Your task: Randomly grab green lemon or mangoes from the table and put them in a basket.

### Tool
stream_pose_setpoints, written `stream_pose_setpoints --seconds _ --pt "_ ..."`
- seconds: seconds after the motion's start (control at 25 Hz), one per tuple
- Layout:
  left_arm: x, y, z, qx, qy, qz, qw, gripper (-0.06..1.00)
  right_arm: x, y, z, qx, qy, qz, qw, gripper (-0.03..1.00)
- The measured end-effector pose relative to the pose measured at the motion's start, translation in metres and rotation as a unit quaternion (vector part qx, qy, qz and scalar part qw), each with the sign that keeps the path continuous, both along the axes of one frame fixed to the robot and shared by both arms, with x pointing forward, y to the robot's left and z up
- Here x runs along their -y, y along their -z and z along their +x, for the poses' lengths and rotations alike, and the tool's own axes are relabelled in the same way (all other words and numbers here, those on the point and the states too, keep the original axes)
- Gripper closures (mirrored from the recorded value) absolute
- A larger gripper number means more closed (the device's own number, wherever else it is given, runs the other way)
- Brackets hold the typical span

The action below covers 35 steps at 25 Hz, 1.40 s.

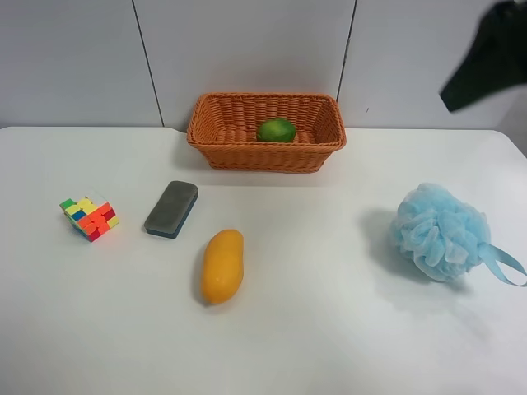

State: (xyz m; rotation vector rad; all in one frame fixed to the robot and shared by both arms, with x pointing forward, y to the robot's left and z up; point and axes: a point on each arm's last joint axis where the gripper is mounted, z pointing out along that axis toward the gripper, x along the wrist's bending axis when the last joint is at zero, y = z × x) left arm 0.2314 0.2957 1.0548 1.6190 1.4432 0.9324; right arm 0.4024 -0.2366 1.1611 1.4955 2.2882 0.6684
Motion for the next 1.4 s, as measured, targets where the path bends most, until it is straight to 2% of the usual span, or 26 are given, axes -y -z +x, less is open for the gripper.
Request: stream_pose_setpoints --seconds 0.2,0.28,0.52,0.6,0.76,1.24,1.4 --pt "0.000 0.000 0.000 0.000 0.000 0.000 1.000 -0.05 0.029 0.047 -0.080 0.015 0.001 0.006 1.000 -0.02" --pt "0.000 0.000 0.000 0.000 0.000 0.000 1.000 -0.05 0.038 0.063 -0.104 0.047 0.003 0.020 0.999 -0.02" --pt "0.000 0.000 0.000 0.000 0.000 0.000 1.000 -0.05 0.053 0.101 -0.143 0.134 0.005 0.053 0.990 -0.02" --pt "0.000 0.000 0.000 0.000 0.000 0.000 1.000 -0.05 0.055 0.111 -0.149 0.148 0.005 0.059 0.987 -0.02" --pt "0.000 0.000 0.000 0.000 0.000 0.000 1.000 -0.05 0.057 0.112 -0.155 0.189 0.005 0.074 0.979 -0.02" --pt "0.000 0.000 0.000 0.000 0.000 0.000 1.000 -0.05 0.057 0.112 -0.155 0.190 0.006 0.074 0.979 -0.02" --pt "0.000 0.000 0.000 0.000 0.000 0.000 1.000 -0.05 0.058 0.112 -0.155 0.194 0.053 0.065 0.977 -0.02"
